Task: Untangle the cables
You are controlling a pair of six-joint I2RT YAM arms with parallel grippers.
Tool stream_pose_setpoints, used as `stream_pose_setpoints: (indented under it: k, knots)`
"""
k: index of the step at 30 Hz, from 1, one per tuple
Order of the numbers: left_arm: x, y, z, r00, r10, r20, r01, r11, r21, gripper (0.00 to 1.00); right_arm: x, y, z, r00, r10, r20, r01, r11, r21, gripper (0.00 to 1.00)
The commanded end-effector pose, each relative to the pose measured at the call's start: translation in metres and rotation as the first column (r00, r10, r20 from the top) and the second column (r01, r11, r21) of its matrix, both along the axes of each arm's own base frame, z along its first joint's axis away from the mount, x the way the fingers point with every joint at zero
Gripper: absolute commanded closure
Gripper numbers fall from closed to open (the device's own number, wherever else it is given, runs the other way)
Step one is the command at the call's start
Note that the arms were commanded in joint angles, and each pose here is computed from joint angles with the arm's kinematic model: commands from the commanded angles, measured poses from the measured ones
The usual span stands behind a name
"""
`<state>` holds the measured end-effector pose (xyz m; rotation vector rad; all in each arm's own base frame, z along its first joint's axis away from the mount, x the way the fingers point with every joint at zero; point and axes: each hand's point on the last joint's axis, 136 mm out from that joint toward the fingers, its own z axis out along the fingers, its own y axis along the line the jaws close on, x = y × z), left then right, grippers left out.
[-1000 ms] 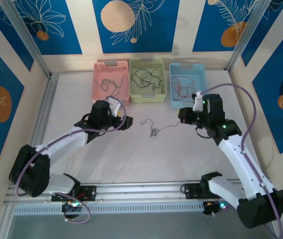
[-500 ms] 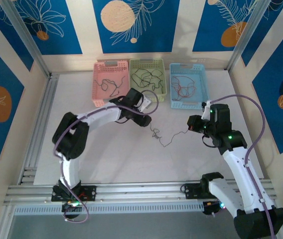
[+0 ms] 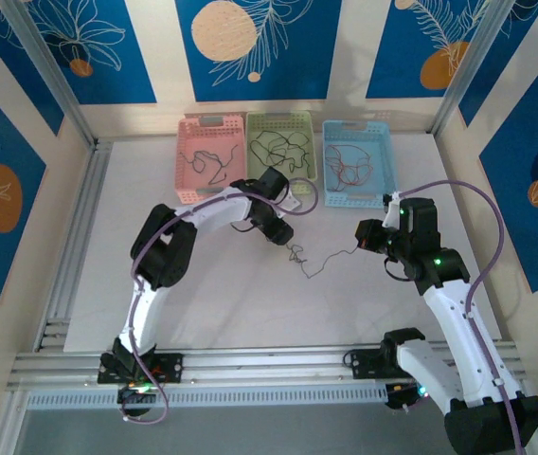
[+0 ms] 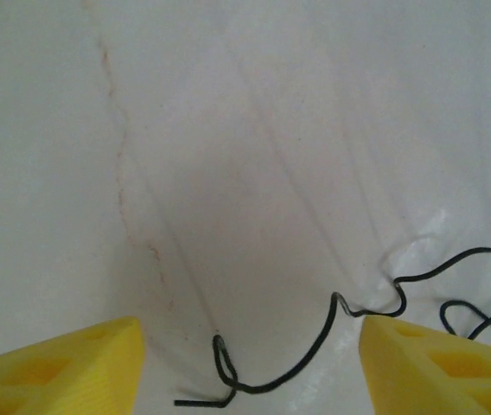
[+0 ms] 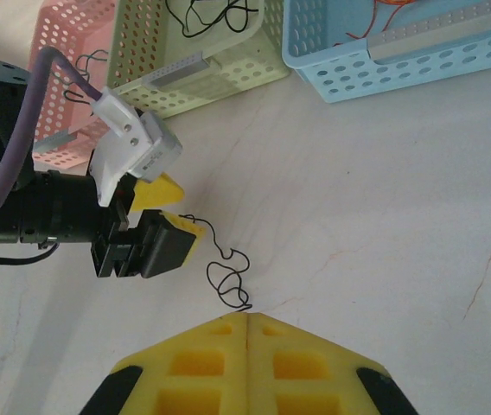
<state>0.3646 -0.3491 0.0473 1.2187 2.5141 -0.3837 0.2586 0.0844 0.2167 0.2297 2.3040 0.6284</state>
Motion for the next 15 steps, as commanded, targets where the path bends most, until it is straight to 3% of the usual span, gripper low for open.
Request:
stream_pose_setpoints:
  k: [1, 3, 8, 12, 15]
  knots:
    - [-0.007, -0.004, -0.006, 0.999, -0.032, -0.026, 0.032, 0.999, 0.002, 0.44, -0.003, 0.003, -0.001, 1.000, 0.025, 0.008, -0.025, 1.000, 0.010, 1.00]
    - [-0.005, -0.004, -0.007, 1.000, -0.027, -0.012, 0.027, 1.000, 0.005, 0.54, -0.003, 0.003, -0.001, 1.000, 0.026, 0.008, -0.026, 1.000, 0.008, 1.00]
    - [0.001, -0.008, -0.003, 1.000, -0.002, 0.025, 0.003, 1.000, -0.028, 0.97, -0.003, 0.000, -0.001, 1.000, 0.014, 0.011, -0.014, 1.000, -0.001, 1.00]
    - [0.013, 0.011, 0.006, 0.990, 0.071, 0.118, -0.071, 0.997, 0.002, 1.00, -0.003, -0.005, -0.001, 1.000, -0.013, 0.017, 0.013, 1.000, -0.014, 1.00]
    - [0.027, 0.052, 0.025, 0.955, 0.224, 0.195, -0.235, 0.972, 0.034, 1.00, -0.001, -0.014, -0.001, 0.998, -0.056, 0.021, 0.057, 0.998, -0.029, 1.00]
